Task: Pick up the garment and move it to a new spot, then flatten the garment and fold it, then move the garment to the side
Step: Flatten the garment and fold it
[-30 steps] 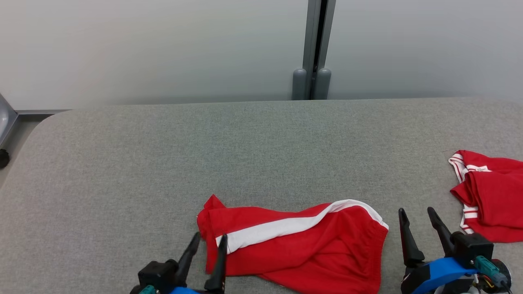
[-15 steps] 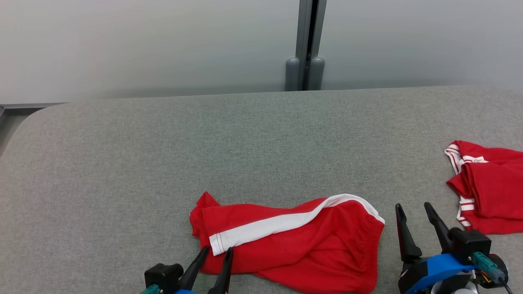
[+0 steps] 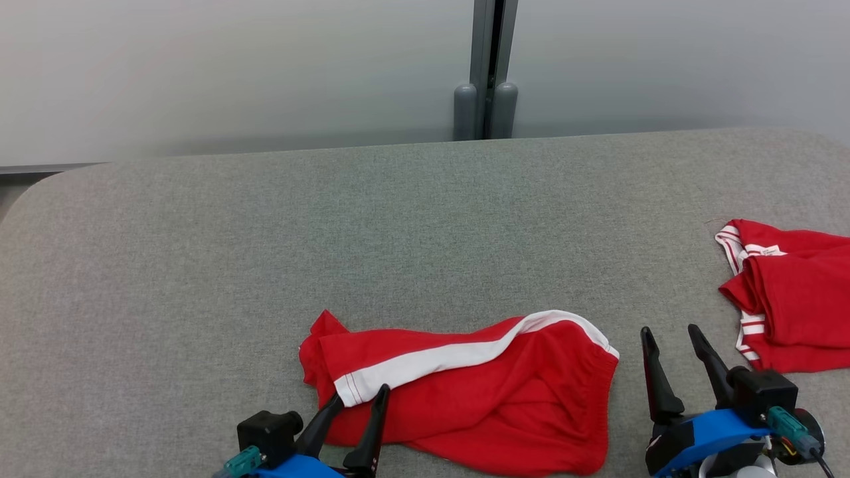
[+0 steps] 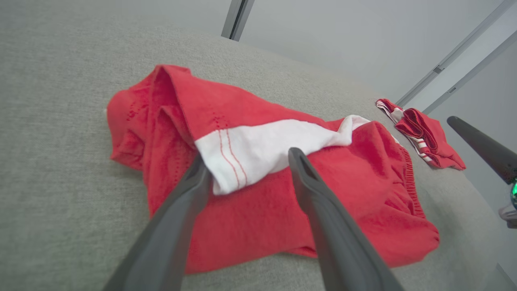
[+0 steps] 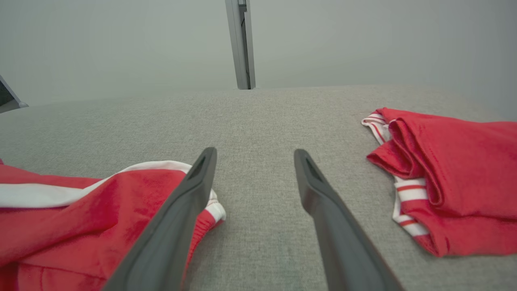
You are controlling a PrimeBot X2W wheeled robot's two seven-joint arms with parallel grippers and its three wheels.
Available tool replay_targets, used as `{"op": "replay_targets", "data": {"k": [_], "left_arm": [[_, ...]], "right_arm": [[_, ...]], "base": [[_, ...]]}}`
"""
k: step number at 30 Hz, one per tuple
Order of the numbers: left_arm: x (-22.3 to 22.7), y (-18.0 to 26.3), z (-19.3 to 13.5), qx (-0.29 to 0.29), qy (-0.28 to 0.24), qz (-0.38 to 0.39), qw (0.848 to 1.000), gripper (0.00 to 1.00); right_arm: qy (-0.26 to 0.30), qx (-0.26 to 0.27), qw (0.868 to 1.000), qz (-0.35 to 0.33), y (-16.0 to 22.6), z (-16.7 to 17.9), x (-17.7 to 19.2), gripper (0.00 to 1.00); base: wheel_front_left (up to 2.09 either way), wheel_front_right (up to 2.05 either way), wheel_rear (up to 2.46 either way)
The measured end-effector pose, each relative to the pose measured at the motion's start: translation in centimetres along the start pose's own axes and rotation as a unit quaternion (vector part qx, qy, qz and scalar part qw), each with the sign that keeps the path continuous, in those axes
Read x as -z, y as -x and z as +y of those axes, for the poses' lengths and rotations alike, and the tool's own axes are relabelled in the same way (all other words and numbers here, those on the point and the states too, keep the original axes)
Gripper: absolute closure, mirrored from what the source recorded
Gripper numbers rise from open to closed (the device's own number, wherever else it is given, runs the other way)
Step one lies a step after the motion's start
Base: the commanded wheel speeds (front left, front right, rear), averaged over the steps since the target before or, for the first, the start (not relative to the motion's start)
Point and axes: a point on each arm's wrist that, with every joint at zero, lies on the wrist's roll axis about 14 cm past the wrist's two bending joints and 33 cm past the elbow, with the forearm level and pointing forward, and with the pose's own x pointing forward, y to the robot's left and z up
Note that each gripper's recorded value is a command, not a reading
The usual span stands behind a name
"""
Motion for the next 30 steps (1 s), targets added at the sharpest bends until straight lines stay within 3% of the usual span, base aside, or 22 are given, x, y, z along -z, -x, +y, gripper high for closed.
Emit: {"op": "replay_targets", "data": {"k": [1, 2, 3, 4, 5, 18, 30], "left_arm": [[-0.1, 0.0, -0.1, 0.002, -0.001, -0.001, 1.000, 0.04], [-0.2, 0.0, -0.3, 0.005, -0.002, -0.003, 1.000, 0.38], [-0.3, -0.1, -0.4, 0.008, -0.002, -0.004, 1.000, 0.63], [-0.5, -0.1, -0.6, 0.011, -0.002, -0.007, 1.000, 0.86], [-0.8, -0.1, -0.6, 0.011, -0.002, -0.012, 1.000, 1.00], [-3.5, 1.6, 2.5, -0.046, -0.013, -0.066, 0.997, 1.00], [-3.8, 4.0, 5.9, -0.103, -0.028, -0.076, 0.991, 1.00]], "right_arm": [[-0.001, 0.000, 1.000, 0.000, 0.0, 0.0, 0.0, 0.00], [-0.002, 0.001, 1.000, -0.001, 0.0, 0.0, 0.0, 0.00], [-0.003, 0.001, 1.000, -0.001, 0.0, 0.0, 0.0, 0.00], [-0.003, 0.001, 1.000, 0.000, 0.0, 0.0, 0.0, 0.00], [-0.003, 0.000, 1.000, 0.000, 0.0, 0.0, 0.0, 0.00], [-0.012, -0.017, 1.000, 0.003, -0.1, 1.3, 0.3, 0.00], [-0.125, -0.054, 0.990, 0.034, 0.5, 5.2, 2.2, 0.00]], "base": [[0.00, 0.00, 0.00], [0.00, 0.00, 0.00], [0.00, 0.00, 0.00], [0.00, 0.00, 0.00], [0.00, 0.00, 0.00], [0.00, 0.00, 0.00], [0.00, 0.00, 0.00]]}}
